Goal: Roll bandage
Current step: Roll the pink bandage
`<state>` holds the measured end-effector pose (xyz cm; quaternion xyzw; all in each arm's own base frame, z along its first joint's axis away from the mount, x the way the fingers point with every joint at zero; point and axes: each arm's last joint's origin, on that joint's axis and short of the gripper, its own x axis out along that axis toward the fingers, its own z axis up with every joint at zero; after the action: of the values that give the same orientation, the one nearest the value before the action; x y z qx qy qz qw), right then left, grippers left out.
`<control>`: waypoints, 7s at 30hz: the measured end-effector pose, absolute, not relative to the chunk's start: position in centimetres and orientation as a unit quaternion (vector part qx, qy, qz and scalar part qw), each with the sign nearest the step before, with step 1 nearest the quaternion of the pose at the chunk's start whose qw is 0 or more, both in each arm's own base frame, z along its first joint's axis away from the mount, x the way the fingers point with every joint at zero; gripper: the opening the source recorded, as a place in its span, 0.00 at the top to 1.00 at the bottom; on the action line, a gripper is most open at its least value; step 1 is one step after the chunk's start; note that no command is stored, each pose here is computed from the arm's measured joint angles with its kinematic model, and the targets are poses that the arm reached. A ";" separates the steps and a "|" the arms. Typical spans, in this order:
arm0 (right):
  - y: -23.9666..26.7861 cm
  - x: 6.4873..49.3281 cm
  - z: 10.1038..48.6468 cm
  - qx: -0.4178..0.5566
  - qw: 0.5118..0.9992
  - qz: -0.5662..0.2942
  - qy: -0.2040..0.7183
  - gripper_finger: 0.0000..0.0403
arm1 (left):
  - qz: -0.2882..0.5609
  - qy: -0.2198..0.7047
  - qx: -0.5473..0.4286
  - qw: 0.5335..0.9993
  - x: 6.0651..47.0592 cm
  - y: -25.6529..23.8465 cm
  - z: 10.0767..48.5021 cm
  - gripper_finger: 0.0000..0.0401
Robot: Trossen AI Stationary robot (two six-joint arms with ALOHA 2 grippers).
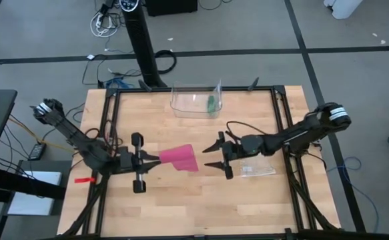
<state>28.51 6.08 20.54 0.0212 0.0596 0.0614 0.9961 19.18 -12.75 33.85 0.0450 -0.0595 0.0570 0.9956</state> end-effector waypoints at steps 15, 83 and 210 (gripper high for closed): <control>5.8 35.0 18.5 0.039 0.996 0.063 0.042 0.28 | 0.069 -0.073 0.069 0.993 19.0 -12.1 36.2 0.97; 7.8 33.7 38.5 -0.019 1.000 0.004 -0.010 1.00 | 0.144 0.166 0.179 0.959 21.7 -12.3 18.4 0.97; 6.5 30.8 17.8 0.090 0.994 0.054 0.010 0.59 | 0.082 -0.035 0.098 0.991 24.0 -12.3 30.7 0.97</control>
<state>30.83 6.54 17.76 0.0897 0.0096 0.0545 0.9944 24.04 -12.34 30.73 0.0980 -0.0354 0.0821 0.9912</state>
